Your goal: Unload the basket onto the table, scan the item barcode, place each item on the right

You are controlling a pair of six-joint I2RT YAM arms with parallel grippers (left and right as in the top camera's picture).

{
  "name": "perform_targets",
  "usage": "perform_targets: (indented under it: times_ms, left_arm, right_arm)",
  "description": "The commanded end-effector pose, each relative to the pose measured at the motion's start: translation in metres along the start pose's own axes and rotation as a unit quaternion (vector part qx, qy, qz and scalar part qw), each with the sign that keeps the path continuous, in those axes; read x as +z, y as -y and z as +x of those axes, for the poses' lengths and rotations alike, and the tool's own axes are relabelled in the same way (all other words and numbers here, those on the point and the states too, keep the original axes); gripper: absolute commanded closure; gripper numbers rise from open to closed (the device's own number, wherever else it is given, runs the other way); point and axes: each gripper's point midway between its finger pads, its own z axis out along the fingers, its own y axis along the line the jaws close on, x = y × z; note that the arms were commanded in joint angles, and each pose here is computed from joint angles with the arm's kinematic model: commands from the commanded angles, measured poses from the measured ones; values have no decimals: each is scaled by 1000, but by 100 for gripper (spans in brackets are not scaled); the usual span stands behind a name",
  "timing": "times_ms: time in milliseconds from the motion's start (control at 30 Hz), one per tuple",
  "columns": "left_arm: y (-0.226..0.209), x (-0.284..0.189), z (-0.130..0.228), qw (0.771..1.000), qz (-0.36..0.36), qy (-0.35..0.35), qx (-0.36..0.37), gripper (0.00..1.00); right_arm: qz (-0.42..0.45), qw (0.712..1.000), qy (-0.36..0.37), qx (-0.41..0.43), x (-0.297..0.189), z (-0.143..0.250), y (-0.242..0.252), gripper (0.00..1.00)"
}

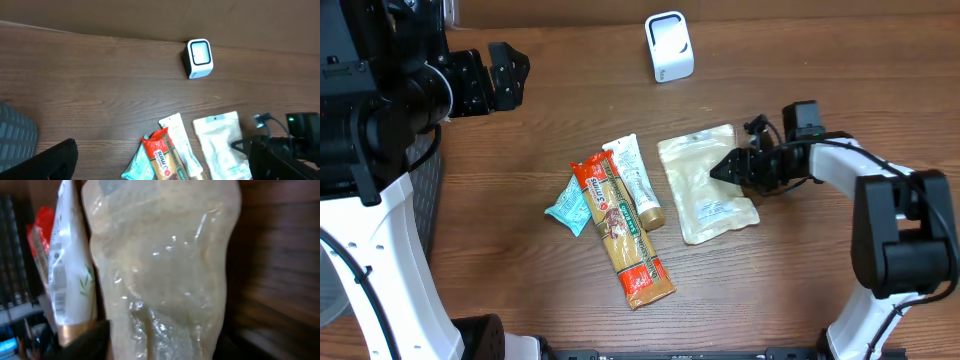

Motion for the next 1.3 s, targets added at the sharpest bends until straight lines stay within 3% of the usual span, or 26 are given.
perform_targets:
  times_ms: [0, 133, 167, 433, 600, 767, 1000, 1067, 1133, 1267]
  left_arm:
    - [-4, -2, -4, 1000, -6, 7, 0, 0]
    - [-4, -2, -4, 1000, -6, 7, 0, 0]
    - [-4, -2, -4, 1000, -6, 7, 0, 0]
    - [-4, -2, -4, 1000, -6, 7, 0, 0]
    - [-4, -2, -4, 1000, -6, 7, 0, 0]
    - [-4, -2, -4, 1000, -6, 7, 0, 0]
    - [-4, -2, -4, 1000, -6, 7, 0, 1]
    - [-4, -2, -4, 1000, -6, 7, 0, 0]
    - [-4, -2, -4, 1000, -6, 7, 0, 1]
    - [-4, -2, -4, 1000, -6, 7, 0, 0]
  right_arm:
    - [9, 999, -22, 29, 20, 10, -1, 59]
    - [7, 999, -31, 17, 27, 15, -10, 94]
    - [6, 999, -32, 17, 27, 15, -10, 96]
    - [43, 999, -6, 14, -12, -1, -26, 96]
    - [162, 985, 45, -28, -70, -13, -54, 96]
    - [334, 939, 65, -49, -100, 8, -73, 96]
    - [443, 891, 23, -97, -52, 50, -79, 96]
    - [438, 893, 5, -107, -28, 55, -79, 94]
    - [424, 899, -14, -110, -8, 61, -78, 80]
    - [353, 929, -28, -108, 15, 63, -97, 79]
